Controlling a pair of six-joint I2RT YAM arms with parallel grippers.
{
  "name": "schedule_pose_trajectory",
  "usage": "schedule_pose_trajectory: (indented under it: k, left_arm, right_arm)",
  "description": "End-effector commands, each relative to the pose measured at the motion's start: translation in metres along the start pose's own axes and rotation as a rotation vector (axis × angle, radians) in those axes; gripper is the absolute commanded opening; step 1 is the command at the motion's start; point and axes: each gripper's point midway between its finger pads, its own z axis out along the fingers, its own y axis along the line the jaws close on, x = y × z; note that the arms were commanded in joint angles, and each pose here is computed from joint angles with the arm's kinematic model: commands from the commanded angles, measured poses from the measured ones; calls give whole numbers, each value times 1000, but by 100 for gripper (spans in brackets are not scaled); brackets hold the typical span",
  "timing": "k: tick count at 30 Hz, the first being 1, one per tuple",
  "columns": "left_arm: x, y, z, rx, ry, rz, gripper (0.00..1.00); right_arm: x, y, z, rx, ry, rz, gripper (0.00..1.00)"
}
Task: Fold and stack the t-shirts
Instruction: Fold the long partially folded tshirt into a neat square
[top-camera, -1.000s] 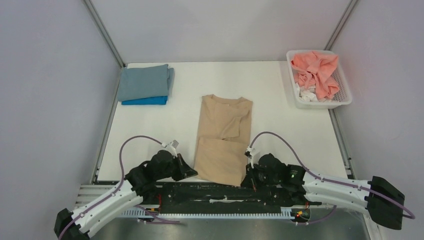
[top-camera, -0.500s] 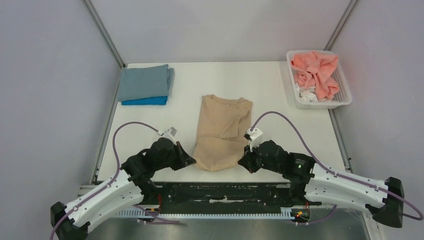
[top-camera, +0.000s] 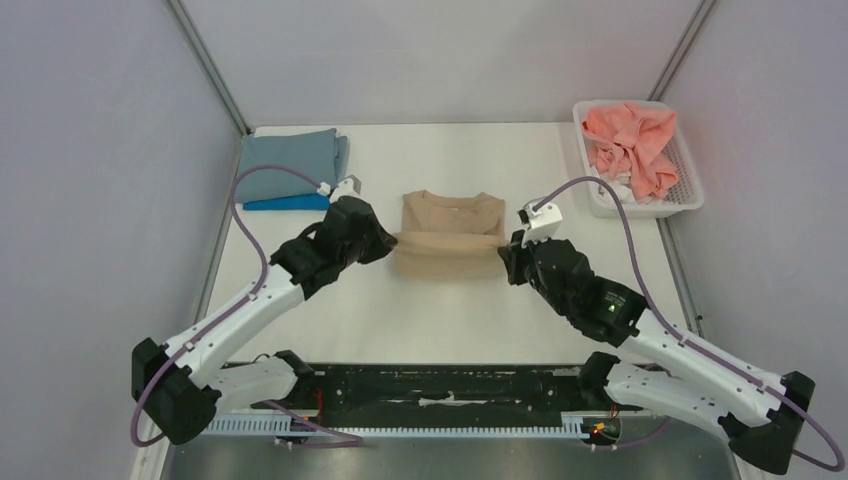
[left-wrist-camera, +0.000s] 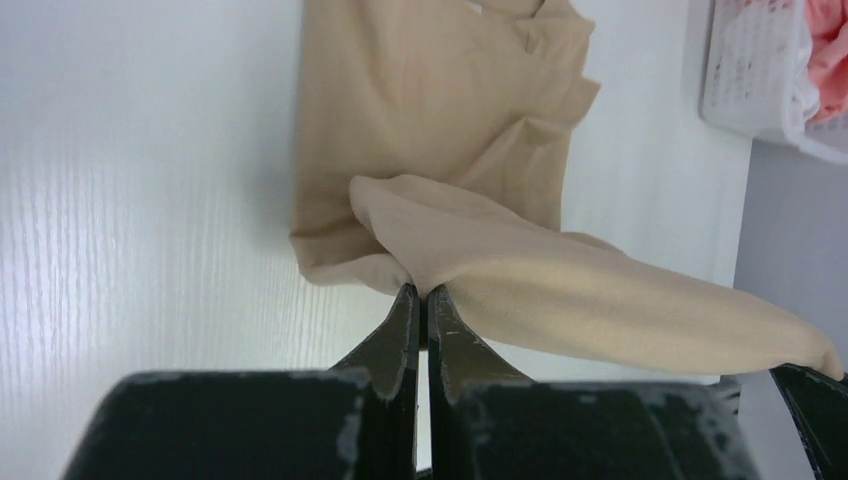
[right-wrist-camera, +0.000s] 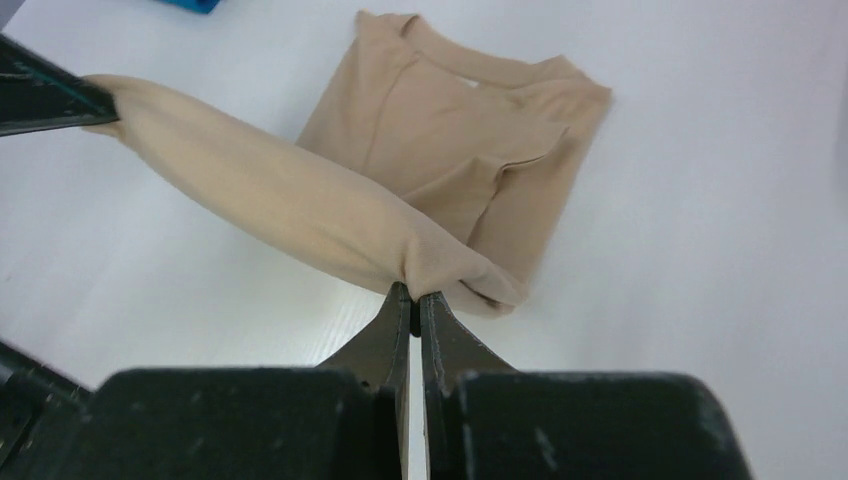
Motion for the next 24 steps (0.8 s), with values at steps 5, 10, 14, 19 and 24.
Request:
schedule_pose_trajectory:
  k: [5,10,14,19,24]
  left_arm:
    - [-72,-16,30,-10,-135,24,2]
    - [-90,-18,62,-17,-115,14,2]
    - [-100,-16,87,-47,-105,34,2]
    - [-112,-2,115,-139,-118,55,2]
    - [-116,19,157,-218,-101,38,2]
  right_arm:
    - [-44,-37,40,59,-87,36,0]
    - [-36,-57,64,68,-63,118,0]
    - [-25,-75,83,56,-29,171,0]
    - [-21,-100,108,73,-23,186,0]
    - [-10,-125,137,95,-4,213,0]
